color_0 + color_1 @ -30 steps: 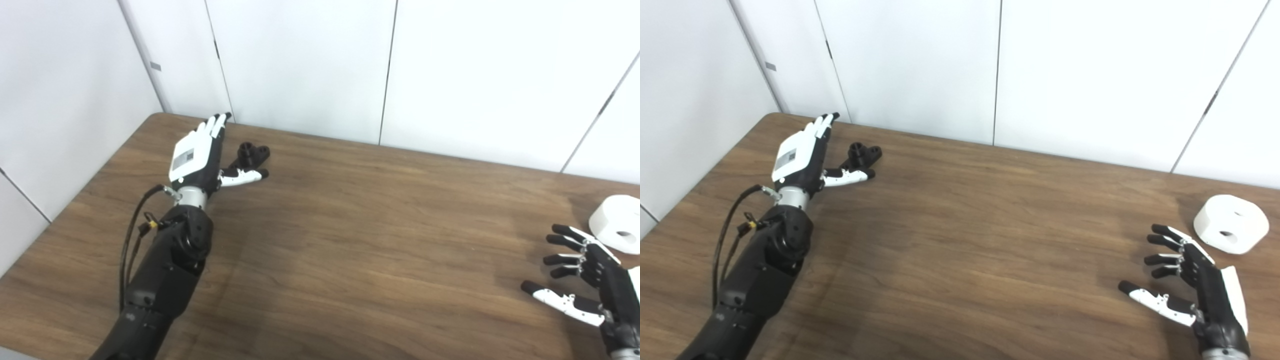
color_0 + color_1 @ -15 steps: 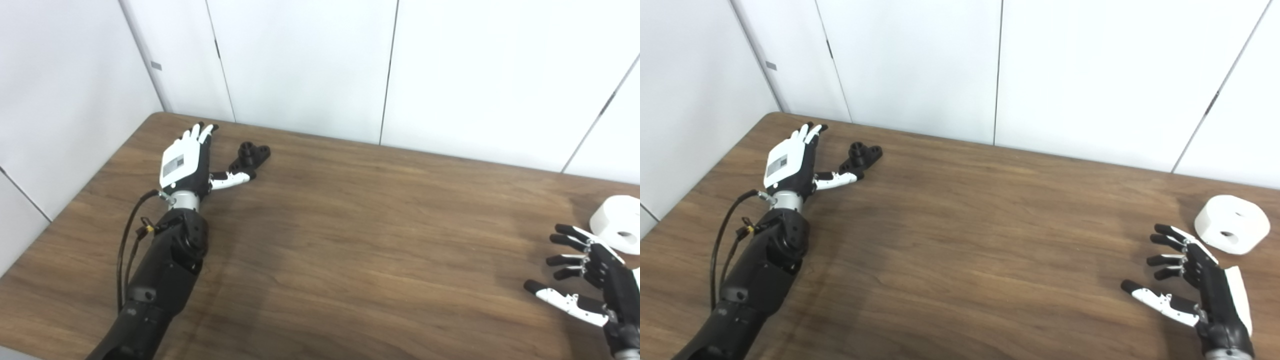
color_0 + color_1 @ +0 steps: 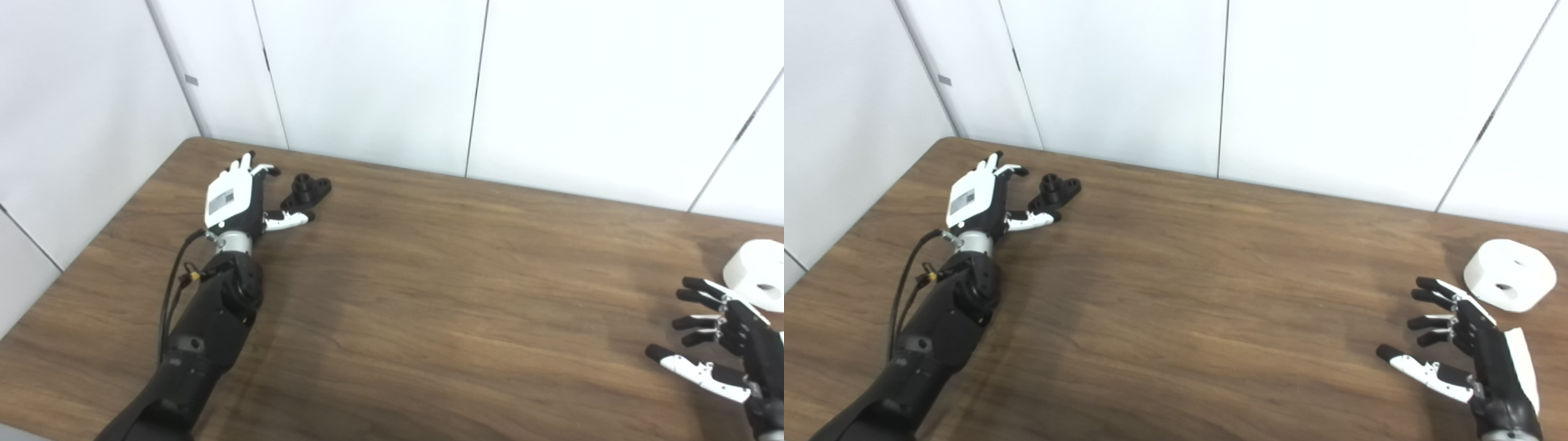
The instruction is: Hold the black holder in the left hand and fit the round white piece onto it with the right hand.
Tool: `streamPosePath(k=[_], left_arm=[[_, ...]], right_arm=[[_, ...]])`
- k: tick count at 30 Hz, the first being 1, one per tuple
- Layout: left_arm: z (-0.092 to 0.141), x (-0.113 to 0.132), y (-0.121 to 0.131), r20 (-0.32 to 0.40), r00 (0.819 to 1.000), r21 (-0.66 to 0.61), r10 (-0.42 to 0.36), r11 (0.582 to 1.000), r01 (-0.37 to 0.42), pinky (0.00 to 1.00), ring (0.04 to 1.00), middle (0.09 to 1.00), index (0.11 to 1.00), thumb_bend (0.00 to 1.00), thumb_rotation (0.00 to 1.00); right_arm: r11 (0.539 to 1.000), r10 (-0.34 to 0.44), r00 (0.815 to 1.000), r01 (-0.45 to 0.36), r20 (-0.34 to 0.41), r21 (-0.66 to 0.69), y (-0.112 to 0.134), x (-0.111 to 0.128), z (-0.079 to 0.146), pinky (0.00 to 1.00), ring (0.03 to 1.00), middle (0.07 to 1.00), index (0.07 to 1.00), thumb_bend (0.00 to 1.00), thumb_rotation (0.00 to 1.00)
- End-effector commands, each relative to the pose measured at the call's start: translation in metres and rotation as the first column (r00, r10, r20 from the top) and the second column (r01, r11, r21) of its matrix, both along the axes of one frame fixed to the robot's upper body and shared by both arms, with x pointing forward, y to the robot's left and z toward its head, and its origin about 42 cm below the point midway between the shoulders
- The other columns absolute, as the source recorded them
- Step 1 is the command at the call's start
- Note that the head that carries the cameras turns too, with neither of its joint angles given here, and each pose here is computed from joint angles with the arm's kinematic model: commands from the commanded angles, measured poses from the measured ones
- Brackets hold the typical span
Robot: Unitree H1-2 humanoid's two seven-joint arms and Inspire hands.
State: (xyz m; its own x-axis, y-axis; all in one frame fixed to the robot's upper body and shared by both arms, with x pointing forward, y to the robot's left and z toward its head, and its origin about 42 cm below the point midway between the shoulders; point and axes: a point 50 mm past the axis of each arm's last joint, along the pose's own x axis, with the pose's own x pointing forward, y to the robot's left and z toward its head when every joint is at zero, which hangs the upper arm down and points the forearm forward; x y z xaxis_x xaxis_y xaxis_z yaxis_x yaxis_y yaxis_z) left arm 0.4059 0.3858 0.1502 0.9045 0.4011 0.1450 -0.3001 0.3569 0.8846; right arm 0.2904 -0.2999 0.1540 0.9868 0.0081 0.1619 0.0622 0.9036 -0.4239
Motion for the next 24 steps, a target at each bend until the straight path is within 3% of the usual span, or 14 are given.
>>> streamPosePath(k=[1, 10, 24], left_arm=[[0.032, 0.018, 0.003, 0.124, 0.992, 0.030, -0.019, 0.999, 0.016, 1.00, 1.000, 1.000, 0.688, 0.88, 0.33], [0.022, 0.038, 0.000, 0.122, 0.992, -0.007, -0.019, 1.000, 0.020, 1.00, 1.000, 1.000, 0.667, 0.84, 0.29], [0.001, 0.043, -0.005, 0.086, 0.996, -0.114, -0.035, 0.992, 0.045, 1.00, 1.000, 1.000, 0.683, 0.83, 0.33]], right_arm=[[1.000, 0.009, 0.997, -0.008, 0.073, -0.022, -0.004, 0.003, 0.021, 0.46, 0.575, 0.741, 0.759, 0.60, 0.04], [0.999, 0.002, 0.997, 0.002, 0.075, -0.045, -0.007, 0.000, 0.026, 0.47, 0.577, 0.734, 0.756, 0.60, 0.03], [0.997, 0.001, 0.997, 0.005, 0.077, -0.071, -0.007, -0.003, 0.031, 0.46, 0.564, 0.731, 0.755, 0.58, 0.05]])
